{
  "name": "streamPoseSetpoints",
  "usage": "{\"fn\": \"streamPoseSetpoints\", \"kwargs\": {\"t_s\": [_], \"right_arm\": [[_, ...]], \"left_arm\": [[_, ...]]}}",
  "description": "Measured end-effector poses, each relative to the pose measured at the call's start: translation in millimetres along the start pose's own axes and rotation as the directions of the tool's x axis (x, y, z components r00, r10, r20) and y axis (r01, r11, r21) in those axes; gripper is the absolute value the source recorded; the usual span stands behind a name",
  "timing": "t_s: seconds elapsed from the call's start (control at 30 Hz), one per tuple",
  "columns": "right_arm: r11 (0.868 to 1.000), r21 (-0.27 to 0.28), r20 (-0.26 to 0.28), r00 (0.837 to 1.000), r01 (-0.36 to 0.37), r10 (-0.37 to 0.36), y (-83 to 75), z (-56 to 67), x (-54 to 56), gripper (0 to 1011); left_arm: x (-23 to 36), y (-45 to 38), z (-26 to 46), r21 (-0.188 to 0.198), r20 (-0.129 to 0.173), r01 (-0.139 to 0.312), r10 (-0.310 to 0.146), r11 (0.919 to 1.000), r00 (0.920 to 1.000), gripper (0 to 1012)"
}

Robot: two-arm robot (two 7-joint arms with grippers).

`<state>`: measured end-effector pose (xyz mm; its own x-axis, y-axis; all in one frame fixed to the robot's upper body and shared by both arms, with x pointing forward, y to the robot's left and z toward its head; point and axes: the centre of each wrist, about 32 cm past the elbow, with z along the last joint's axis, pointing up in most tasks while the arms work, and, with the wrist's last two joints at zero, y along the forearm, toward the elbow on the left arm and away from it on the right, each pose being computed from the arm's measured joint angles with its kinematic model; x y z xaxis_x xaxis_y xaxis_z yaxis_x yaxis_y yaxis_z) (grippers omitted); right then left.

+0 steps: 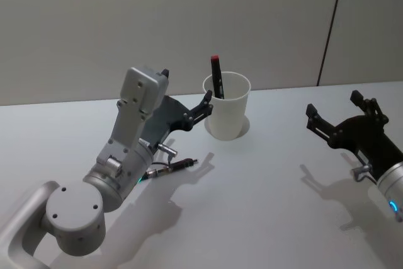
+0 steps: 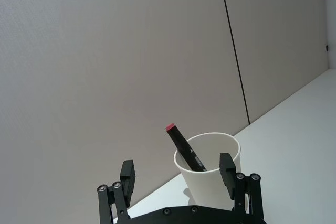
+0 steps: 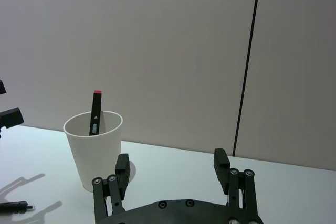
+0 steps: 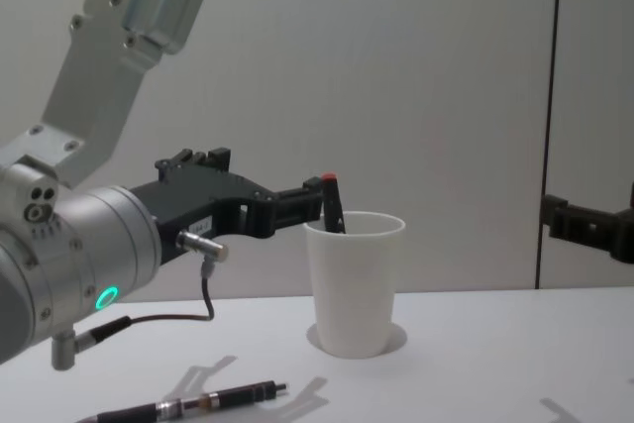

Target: Place the pen into the pen holder.

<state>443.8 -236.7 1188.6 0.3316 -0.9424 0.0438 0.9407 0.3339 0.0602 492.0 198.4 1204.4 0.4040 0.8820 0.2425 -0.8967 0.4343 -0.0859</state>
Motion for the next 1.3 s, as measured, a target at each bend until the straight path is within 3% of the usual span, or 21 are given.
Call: {"fn": "streamPoseSetpoints", "kwargs": {"t_s": [0.77,1.1,1.3], "right_arm": [[1.000,0.000,-0.001,1.000,-0.001,0.001,-0.6,0.2,0.2,1002],[1.000,0.000,-0.001,1.000,-0.001,0.001,-0.6,0.2,0.2,1002],[1.000,0.000,-0.001,1.000,-0.001,0.001,-0.6,0.2,0.2,1002]], "left_arm": [[0.6,0.0,0.0,0.001,-0.001,0.003,-0.003,1.0000,1.0000,1001],[7.0,1.7,-0.1,0.015,-0.011,0.031,-0.031,0.9994,0.9995,1001],[14.4,6.2,0.0,0.031,-0.015,0.064,-0.063,0.9975,0.9979,1001]]}}
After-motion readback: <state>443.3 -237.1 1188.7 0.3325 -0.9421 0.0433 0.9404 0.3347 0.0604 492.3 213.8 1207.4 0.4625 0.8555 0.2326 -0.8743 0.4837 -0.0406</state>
